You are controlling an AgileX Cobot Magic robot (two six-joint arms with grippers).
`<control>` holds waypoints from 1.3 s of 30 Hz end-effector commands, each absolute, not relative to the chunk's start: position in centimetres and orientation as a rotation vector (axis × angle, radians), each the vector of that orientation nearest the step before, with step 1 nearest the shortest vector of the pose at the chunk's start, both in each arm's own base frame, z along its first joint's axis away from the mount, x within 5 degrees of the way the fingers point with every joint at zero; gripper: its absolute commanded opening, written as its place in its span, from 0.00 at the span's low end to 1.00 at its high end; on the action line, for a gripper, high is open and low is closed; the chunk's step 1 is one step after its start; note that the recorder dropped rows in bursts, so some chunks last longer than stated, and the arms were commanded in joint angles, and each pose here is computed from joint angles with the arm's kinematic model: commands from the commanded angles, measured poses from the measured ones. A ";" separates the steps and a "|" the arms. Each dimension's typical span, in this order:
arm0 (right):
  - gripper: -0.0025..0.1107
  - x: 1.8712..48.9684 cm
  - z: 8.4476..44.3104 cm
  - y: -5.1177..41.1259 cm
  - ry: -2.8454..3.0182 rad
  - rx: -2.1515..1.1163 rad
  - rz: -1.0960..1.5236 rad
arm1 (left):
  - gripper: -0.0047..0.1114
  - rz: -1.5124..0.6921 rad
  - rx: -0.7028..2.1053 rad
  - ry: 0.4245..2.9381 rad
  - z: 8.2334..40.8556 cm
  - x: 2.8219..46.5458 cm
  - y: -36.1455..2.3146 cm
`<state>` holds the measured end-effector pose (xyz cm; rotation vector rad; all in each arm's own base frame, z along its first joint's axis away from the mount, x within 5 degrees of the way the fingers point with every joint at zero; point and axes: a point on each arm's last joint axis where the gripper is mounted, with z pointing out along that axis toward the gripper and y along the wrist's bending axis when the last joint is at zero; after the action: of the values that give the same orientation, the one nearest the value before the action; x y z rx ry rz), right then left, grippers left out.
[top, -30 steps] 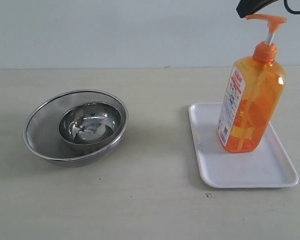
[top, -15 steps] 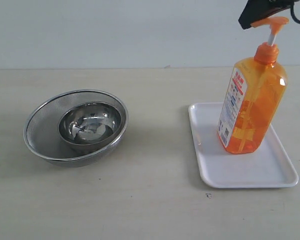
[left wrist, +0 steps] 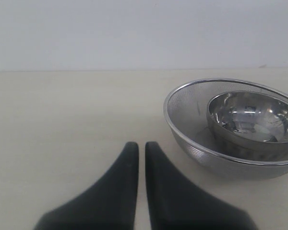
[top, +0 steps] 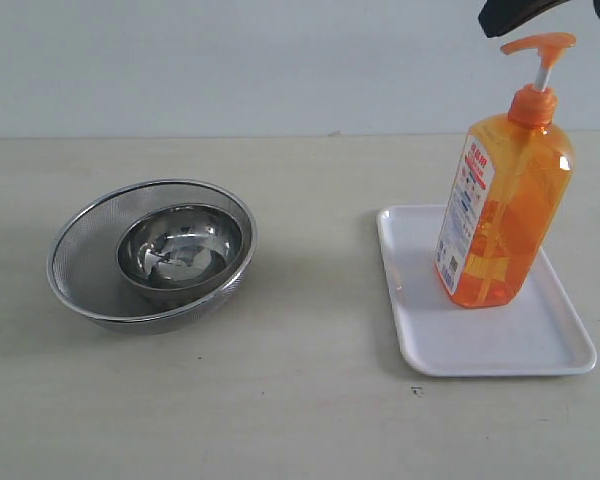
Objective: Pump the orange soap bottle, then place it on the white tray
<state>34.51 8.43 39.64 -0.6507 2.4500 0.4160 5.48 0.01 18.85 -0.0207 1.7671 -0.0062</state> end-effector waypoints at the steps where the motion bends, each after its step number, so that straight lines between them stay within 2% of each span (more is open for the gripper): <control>1: 0.02 34.1 39.4 8.5 2.462 -0.653 0.427 | 0.08 -0.011 -0.026 1.764 18.8 5.5 0.0; 7: 0.02 33.5 38.2 8.4 2.496 -0.682 0.429 | 0.08 -0.011 -0.026 1.764 18.8 5.5 0.0; 20: 0.02 31.7 40.4 8.0 2.435 -0.677 0.401 | 0.08 -0.011 -0.027 1.762 18.8 5.5 0.0; 31: 0.02 31.6 38.9 7.9 2.490 -0.673 0.400 | 0.08 -0.011 -0.026 1.764 18.8 5.5 0.0; 39: 0.02 30.7 39.9 7.3 2.475 -0.657 0.325 | 0.08 -0.011 -0.026 1.764 18.8 5.5 0.0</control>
<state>31.34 7.60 39.25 -0.6638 2.4894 0.3657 5.48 0.01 18.85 -0.0207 1.7671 -0.0062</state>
